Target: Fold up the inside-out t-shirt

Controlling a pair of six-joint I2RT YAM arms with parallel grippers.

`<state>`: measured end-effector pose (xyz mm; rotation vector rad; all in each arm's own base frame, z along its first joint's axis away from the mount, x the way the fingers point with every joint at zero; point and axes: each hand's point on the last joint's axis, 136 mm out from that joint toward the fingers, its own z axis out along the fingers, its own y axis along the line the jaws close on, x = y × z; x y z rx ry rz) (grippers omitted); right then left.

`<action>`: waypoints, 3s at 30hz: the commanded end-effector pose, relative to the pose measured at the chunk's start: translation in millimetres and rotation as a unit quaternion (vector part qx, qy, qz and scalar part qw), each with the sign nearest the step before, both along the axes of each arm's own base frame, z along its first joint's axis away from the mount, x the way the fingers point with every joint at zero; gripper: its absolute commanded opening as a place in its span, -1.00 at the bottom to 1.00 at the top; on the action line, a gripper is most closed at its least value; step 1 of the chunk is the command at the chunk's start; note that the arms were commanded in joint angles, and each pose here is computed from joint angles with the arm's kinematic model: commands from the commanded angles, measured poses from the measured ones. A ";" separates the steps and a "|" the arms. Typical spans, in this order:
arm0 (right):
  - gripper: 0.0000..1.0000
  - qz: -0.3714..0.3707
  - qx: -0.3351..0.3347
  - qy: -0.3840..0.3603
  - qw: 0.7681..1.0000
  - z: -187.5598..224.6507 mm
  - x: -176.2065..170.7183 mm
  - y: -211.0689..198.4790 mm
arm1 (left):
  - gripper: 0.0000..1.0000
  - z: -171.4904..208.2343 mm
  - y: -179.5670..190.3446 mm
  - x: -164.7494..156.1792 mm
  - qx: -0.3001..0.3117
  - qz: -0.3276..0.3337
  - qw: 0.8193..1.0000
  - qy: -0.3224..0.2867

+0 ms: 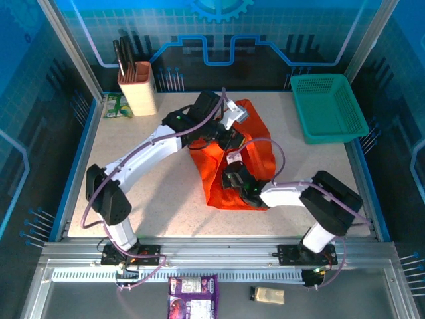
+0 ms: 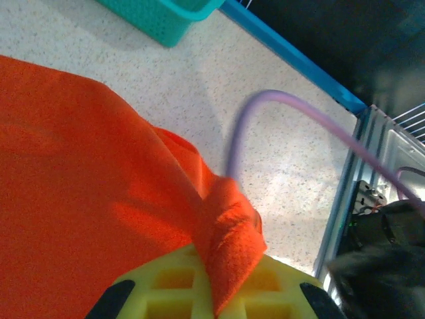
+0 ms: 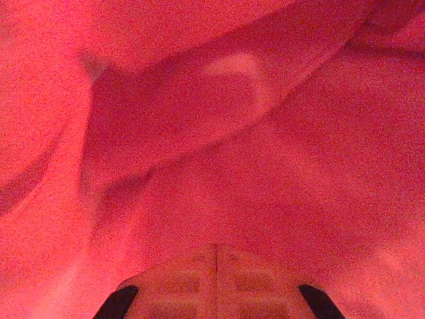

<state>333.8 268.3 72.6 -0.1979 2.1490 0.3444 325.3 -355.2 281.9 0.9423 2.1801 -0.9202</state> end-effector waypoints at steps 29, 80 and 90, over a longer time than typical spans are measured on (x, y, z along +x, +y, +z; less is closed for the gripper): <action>-0.52 -0.078 -0.069 0.264 0.959 -92.3 59.8 -13.7 | -1.00 50.9 23.5 -33.7 -0.020 0.033 0.999 -0.004; -0.84 -0.221 0.066 0.132 0.964 104.7 -47.0 -209.8 | -1.00 -135.9 376.1 62.0 -0.170 0.543 0.794 0.215; -0.26 0.010 -0.004 0.238 0.971 72.3 -73.9 -92.2 | -1.00 -128.0 332.2 59.9 -0.117 0.487 0.838 0.217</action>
